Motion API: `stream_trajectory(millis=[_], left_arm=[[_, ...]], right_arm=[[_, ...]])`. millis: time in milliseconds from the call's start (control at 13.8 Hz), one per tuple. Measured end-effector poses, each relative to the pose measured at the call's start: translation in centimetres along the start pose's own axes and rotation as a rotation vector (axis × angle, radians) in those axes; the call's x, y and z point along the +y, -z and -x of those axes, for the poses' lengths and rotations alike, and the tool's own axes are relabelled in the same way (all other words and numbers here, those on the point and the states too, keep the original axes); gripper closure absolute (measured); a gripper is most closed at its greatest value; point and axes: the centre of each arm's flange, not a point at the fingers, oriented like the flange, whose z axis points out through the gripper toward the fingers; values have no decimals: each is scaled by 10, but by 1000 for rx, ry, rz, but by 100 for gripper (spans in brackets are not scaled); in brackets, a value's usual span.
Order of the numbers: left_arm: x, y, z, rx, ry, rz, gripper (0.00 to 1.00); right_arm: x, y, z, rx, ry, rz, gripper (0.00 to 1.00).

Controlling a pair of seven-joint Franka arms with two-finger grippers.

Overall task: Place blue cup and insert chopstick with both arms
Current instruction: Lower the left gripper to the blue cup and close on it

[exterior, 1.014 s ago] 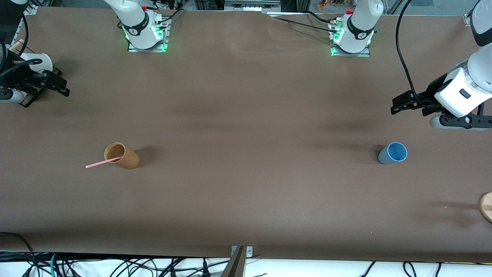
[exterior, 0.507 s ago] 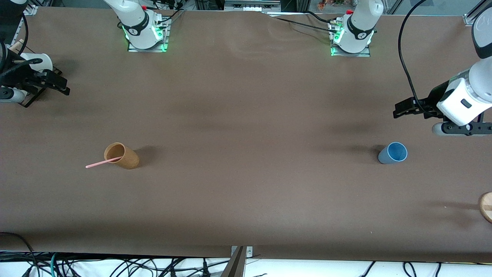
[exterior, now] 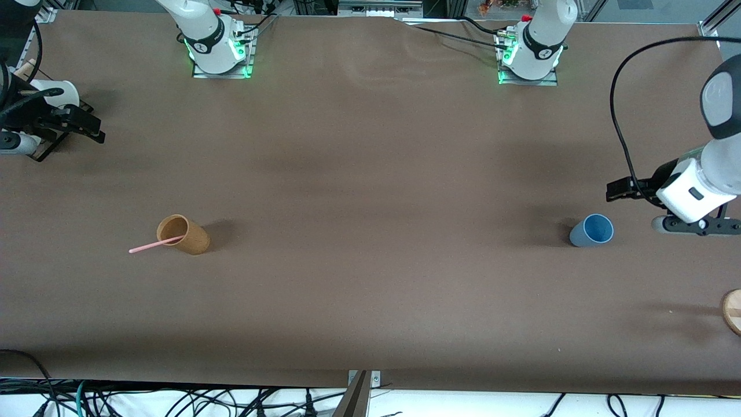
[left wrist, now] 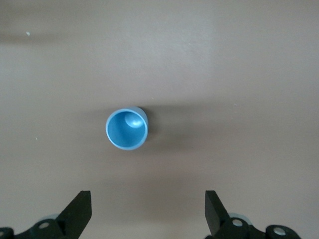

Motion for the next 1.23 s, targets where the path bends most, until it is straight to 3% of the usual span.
stream_trajectory(millis=[579, 941, 1231], left_arm=[[-90, -117, -26, 0, -15, 14, 1], [-95, -160, -26, -19, -8, 21, 1], [-95, -193, -21, 4, -22, 17, 1]], right_arm=[[-1, 1, 0, 2, 1, 0, 0], [-1, 1, 0, 1, 1, 0, 0], [-1, 1, 0, 0, 1, 0, 0]])
